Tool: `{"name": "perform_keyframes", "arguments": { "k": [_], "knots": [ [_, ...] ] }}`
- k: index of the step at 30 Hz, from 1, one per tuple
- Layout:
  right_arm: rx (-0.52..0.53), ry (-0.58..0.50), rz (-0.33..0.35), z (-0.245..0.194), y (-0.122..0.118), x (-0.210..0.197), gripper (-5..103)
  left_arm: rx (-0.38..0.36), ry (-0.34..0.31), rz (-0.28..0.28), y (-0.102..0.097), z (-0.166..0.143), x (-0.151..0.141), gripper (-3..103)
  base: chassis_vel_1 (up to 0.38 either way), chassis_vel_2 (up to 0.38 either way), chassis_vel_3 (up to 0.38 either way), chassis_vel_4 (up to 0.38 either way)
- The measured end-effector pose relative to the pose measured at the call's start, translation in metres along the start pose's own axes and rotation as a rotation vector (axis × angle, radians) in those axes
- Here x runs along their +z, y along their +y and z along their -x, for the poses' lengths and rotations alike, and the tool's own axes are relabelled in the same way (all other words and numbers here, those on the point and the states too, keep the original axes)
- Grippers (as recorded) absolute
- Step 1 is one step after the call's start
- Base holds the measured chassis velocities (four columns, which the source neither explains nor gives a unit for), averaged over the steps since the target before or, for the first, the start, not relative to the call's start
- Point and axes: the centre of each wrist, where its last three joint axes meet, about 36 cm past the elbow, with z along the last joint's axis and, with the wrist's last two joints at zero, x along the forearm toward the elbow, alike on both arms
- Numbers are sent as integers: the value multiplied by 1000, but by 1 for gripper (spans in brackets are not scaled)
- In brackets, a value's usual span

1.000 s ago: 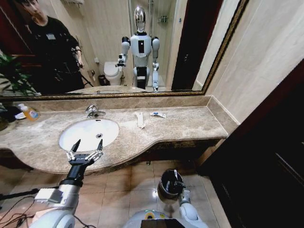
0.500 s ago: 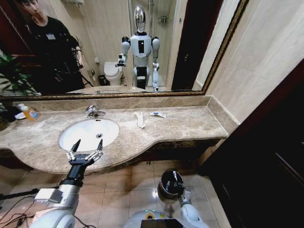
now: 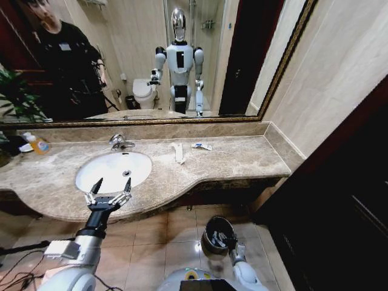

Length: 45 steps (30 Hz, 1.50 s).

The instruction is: Pick up the trash from the sink and place it in the trash bin.

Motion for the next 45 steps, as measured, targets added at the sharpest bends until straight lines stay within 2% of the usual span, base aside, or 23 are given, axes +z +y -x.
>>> {"name": "perform_keyframes", "arguments": {
  "k": [1,3,6,24,29,32,35,45],
  "knots": [
    [0,0,0,0,0,0,85,0,0,0,0,0,0,100,0,0,0,0],
    [0,-1,0,0,0,0,85,0,0,0,0,0,0,100,0,0,0,0],
    [0,-5,-4,0,-1,-1,99,0,0,0,0,0,0,100,0,0,0,0],
    [19,-56,-13,-17,-9,-15,100,0,0,0,0,0,0,100,0,0,0,0],
    [8,-120,-15,-33,-4,-36,100,0,0,0,0,0,0,100,0,0,0,0],
    [8,-179,-53,-43,-3,-47,100,0,0,0,0,0,0,100,0,0,0,0],
    [2,-282,-108,-59,1,-65,100,0,0,0,0,0,0,100,0,0,0,0],
    [-47,-431,-111,-94,15,-125,100,0,0,0,0,0,0,100,0,0,0,0]
  ]
}}
